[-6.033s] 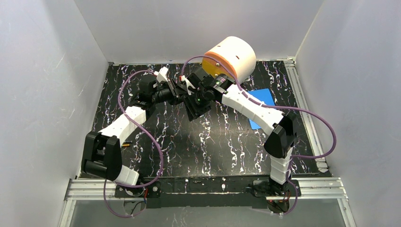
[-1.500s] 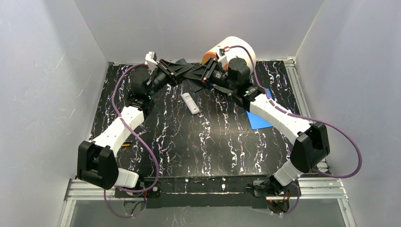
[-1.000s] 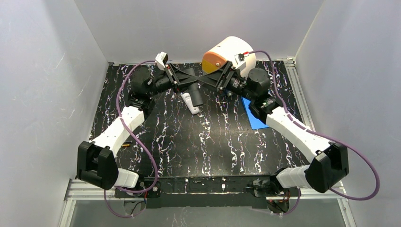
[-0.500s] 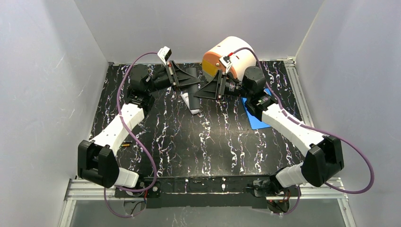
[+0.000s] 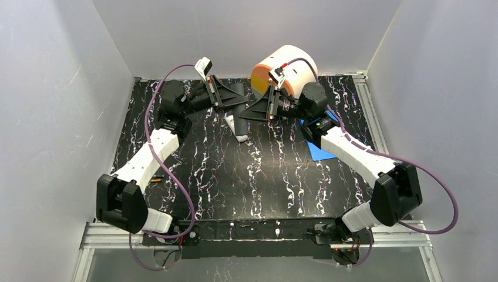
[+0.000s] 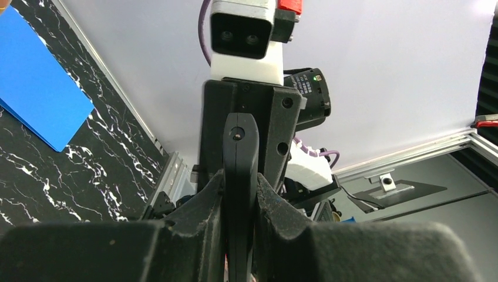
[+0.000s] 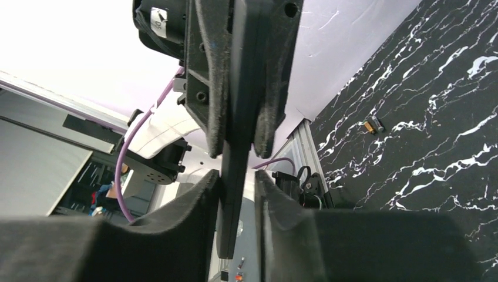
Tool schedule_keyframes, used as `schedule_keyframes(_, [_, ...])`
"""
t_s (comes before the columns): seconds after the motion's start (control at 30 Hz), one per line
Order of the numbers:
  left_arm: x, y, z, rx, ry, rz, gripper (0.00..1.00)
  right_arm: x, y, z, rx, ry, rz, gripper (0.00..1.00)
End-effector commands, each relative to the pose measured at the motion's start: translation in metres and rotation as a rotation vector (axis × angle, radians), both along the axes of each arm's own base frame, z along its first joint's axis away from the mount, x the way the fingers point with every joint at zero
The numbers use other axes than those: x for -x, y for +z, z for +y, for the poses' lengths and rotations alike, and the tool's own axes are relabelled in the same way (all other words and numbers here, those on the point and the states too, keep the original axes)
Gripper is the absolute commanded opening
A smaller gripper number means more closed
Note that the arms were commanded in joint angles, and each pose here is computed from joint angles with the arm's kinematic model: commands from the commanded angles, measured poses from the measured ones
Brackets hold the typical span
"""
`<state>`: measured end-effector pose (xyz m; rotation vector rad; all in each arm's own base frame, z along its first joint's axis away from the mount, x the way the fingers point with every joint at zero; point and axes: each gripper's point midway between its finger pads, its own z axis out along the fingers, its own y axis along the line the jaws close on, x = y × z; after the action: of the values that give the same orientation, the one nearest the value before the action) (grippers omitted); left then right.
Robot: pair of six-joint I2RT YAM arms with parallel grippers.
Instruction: Load the batteries into the remote control
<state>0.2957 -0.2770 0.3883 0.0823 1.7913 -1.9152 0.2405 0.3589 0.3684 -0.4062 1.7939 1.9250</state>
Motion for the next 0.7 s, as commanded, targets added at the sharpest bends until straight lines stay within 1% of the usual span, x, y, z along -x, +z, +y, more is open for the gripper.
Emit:
schedule_keyframes(0.0, [0.005, 0.018, 0.003, 0.027, 0.021, -0.072, 0.02, 0.009, 0.023, 0.002, -0.056, 0.051, -0.040, 0.27])
schedule_keyframes(0.07, [0.003, 0.015, 0.003, 0.023, 0.034, -0.058, 0.06, 0.008, 0.024, 0.002, -0.060, 0.051, -0.033, 0.11])
schedule_keyframes(0.1, [0.000, 0.011, 0.004, 0.016, 0.047, -0.045, 0.13, 0.007, 0.024, 0.002, -0.057, 0.048, -0.028, 0.03])
schedule_keyframes(0.13, [-0.003, 0.007, 0.004, 0.005, 0.063, -0.034, 0.19, 0.006, 0.024, 0.002, -0.055, 0.039, -0.023, 0.01])
schedule_keyframes(0.2, [-0.005, 0.000, 0.007, -0.024, 0.090, -0.032, 0.24, 0.001, 0.023, 0.001, -0.045, 0.005, -0.019, 0.01])
schedule_keyframes(0.33, [-0.012, -0.022, 0.018, -0.100, 0.172, -0.010, 0.51, -0.008, 0.013, -0.005, 0.009, -0.068, -0.014, 0.01])
schedule_keyframes(0.4, [-0.018, -0.039, 0.029, -0.149, 0.236, 0.014, 0.68, -0.015, -0.002, -0.009, 0.068, -0.112, 0.005, 0.01])
schedule_keyframes(0.43, [-0.021, -0.054, 0.037, -0.195, 0.273, 0.043, 0.77, -0.019, -0.015, -0.012, 0.122, -0.136, 0.012, 0.01])
schedule_keyframes(0.47, [-0.028, -0.072, 0.051, -0.257, 0.324, 0.075, 0.93, -0.023, -0.034, -0.016, 0.203, -0.167, 0.020, 0.01])
schedule_keyframes(0.5, [-0.032, -0.094, 0.065, -0.339, 0.369, 0.133, 0.98, -0.028, -0.051, -0.021, 0.288, -0.197, 0.020, 0.01])
schedule_keyframes(0.53, [-0.030, -0.119, 0.081, -0.443, 0.404, 0.194, 0.98, -0.032, -0.075, -0.029, 0.396, -0.229, 0.018, 0.01])
schedule_keyframes(0.57, [-0.024, -0.147, 0.099, -0.578, 0.429, 0.239, 0.98, -0.037, -0.098, -0.040, 0.510, -0.270, 0.013, 0.01])
schedule_keyframes(0.67, [-0.008, -0.188, 0.143, -0.862, 0.503, 0.275, 0.98, -0.046, -0.160, -0.075, 0.877, -0.360, -0.079, 0.01])
